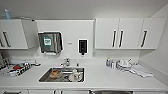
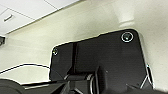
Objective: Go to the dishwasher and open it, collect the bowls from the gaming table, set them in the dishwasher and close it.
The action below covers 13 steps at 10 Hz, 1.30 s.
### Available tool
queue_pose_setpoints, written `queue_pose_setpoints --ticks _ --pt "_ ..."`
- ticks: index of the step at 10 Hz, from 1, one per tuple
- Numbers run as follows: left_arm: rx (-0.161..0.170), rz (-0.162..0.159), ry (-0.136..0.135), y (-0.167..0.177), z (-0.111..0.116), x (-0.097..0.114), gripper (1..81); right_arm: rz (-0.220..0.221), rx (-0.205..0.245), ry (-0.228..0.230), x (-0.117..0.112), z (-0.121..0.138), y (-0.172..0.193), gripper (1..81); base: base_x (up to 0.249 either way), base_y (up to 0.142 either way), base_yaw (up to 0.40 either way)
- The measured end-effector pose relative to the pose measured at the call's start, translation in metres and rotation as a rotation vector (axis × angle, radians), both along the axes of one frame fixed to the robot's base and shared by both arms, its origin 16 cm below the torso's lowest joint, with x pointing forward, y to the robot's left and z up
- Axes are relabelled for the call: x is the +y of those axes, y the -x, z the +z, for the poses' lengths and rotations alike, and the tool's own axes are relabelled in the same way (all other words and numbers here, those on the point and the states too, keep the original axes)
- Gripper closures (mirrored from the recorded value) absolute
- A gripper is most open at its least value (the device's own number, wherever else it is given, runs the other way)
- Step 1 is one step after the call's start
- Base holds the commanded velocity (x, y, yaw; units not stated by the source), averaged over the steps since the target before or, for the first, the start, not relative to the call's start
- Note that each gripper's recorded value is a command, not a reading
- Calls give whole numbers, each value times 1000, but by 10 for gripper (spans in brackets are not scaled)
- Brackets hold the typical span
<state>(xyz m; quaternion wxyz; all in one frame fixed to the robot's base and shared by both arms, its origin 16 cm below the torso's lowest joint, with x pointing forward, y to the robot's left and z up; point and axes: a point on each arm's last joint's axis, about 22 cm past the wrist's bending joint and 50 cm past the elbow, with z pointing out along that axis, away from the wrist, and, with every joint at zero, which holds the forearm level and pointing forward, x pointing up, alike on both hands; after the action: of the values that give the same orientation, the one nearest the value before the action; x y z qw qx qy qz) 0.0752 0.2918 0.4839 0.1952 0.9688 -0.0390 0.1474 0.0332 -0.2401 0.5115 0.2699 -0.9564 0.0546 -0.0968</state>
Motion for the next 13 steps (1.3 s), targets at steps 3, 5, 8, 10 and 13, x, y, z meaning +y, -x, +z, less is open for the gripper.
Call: queue_pose_setpoints --ticks 3,5,8,10,13 --pt "-55 24 21 -15 35 39 10 17 -27 -56 -2 33 -20 10 0 0 0" --pt "-107 44 36 -34 65 67 10 19 -46 -67 -31 67 -41 10 0 0 0" --pt "-109 69 78 -44 107 89 10 5 -12 -118 -32 94 -66 10 0 0 0" --pt "-125 79 101 -60 140 101 10 -15 -25 -128 -43 111 -97 10 0 0 0" --pt "-229 78 150 -116 197 101 10 -31 -75 -140 -44 119 -136 10 0 0 0"
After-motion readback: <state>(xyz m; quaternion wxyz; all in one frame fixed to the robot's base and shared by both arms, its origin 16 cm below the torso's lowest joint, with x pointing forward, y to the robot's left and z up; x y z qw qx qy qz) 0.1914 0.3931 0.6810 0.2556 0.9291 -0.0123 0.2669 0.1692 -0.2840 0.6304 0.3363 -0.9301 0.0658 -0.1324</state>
